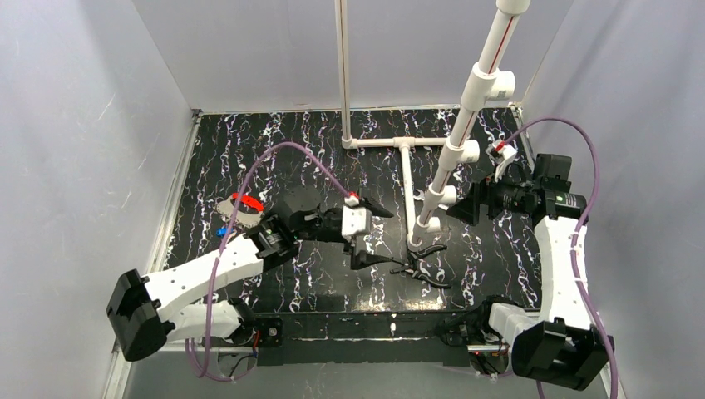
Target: Remove the keys from the keyring
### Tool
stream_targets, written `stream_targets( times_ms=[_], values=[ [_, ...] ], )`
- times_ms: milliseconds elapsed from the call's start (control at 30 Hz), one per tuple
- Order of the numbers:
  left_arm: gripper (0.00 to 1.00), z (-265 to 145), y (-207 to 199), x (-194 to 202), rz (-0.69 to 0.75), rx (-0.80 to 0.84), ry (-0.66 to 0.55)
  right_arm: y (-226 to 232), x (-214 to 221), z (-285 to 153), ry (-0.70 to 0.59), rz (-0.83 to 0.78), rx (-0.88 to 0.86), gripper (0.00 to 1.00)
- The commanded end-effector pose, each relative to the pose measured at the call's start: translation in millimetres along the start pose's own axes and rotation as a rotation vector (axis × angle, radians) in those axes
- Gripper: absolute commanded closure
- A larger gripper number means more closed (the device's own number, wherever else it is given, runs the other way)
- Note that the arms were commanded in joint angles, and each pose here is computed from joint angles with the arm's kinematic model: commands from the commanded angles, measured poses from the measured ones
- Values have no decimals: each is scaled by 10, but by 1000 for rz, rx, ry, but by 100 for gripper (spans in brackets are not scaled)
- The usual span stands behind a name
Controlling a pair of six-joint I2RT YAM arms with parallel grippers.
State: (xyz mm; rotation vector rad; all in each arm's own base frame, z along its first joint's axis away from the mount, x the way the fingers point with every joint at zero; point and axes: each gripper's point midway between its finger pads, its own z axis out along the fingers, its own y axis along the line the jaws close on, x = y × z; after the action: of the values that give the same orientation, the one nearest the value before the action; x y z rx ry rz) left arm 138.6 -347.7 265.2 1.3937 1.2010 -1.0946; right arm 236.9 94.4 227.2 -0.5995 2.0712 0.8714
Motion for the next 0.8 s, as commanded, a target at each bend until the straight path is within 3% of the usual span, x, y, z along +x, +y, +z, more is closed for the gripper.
stream_targets(
  times_ms=[0, 133, 300, 533, 767],
  values=[
    [1, 251, 158, -321, 510, -72, -152, 288, -201, -110, -95, -13, -56, 2],
    [1, 349, -61, -350, 772, 64, -264, 384, -161, -113, -100, 12, -92, 2],
    [1, 532, -133, -356, 962, 177, -331, 447, -82, -109, -89, 17, -126, 2],
    [1, 794, 45, -374, 1083, 184, -343, 506, -277, -121, -147, 32, -166, 2],
    [6, 938, 331, -370, 1088, 141, -310, 357, -485, -57, -227, 60, -137, 2]
  ],
)
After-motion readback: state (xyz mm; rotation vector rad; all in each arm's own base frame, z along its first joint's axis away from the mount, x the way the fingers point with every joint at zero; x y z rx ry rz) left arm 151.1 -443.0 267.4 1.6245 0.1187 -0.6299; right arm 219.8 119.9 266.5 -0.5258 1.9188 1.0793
